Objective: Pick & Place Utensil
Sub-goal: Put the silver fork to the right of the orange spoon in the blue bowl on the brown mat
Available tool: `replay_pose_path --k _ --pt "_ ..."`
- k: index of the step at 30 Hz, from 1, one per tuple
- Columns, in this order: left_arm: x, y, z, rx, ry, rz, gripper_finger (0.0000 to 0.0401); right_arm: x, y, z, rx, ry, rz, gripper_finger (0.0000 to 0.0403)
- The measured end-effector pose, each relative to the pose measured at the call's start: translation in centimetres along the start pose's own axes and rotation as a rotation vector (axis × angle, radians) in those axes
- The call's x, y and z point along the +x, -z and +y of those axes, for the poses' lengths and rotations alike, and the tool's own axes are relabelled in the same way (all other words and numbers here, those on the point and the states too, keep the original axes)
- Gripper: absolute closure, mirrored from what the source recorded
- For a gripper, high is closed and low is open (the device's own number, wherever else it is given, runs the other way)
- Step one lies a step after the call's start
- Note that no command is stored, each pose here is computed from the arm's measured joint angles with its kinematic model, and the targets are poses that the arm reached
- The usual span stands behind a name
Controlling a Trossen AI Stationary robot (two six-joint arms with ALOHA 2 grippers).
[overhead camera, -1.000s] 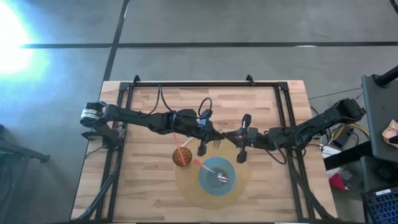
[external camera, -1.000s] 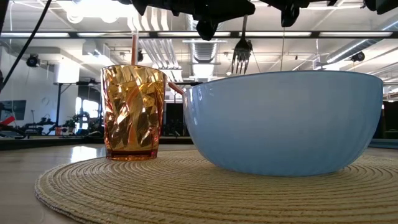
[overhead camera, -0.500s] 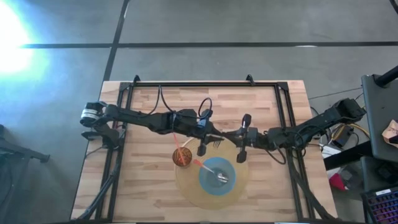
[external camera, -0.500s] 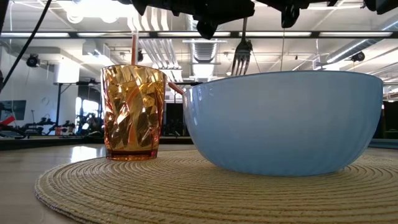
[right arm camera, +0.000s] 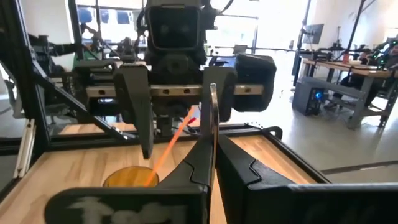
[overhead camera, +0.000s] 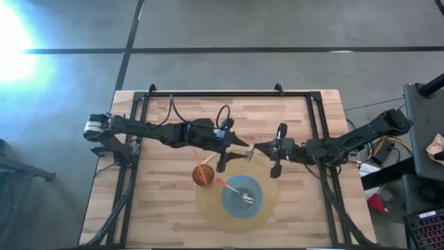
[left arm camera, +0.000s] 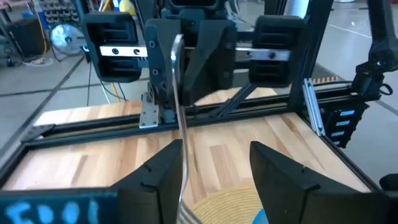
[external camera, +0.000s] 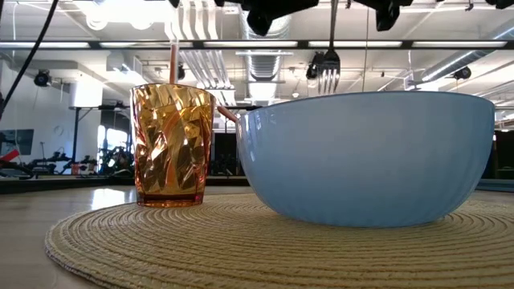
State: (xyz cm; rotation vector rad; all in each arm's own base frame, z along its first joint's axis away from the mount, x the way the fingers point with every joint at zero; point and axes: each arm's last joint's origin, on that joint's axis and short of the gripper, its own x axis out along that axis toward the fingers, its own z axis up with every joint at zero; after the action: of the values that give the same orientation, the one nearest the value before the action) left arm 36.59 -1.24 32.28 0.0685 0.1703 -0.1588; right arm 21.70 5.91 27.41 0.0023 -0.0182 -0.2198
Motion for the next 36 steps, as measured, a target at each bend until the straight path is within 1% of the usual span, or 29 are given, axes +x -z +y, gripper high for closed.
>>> replay_pose_path --k 5,9,16,21,26,33,36 --pt "-1.3 -1.3 0.2 0.049 -0.010 -0.038 0.0224 -1.4 -0.9 -0.9 0.008 0.000 0.011 0.0394" --pt "-3.0 -2.6 0.4 0.078 -0.026 -0.069 0.0224 -2.6 -1.5 -1.6 0.040 0.000 0.016 0.0394" --pt "-6.6 -4.7 0.8 0.092 -0.054 -0.095 0.0224 -3.9 -1.3 -2.4 0.168 0.003 0.044 0.0394" --pt "-8.9 -5.7 0.6 0.110 -0.061 -0.104 0.0224 -4.3 0.4 -2.6 0.272 0.009 0.079 0.0394" --pt "-10.3 -5.8 0.3 0.112 -0.052 -0.058 0.0224 -4.4 2.2 -2.7 0.411 0.019 0.102 0.0394" --pt "-10.8 -5.5 0.2 0.107 -0.042 -0.005 0.0224 -4.6 4.6 -2.6 0.618 -0.038 0.031 0.0394" --pt "-10.9 -5.5 0.1 0.121 -0.040 -0.005 0.0224 -4.8 6.4 -2.7 0.703 -0.034 0.033 0.0394"
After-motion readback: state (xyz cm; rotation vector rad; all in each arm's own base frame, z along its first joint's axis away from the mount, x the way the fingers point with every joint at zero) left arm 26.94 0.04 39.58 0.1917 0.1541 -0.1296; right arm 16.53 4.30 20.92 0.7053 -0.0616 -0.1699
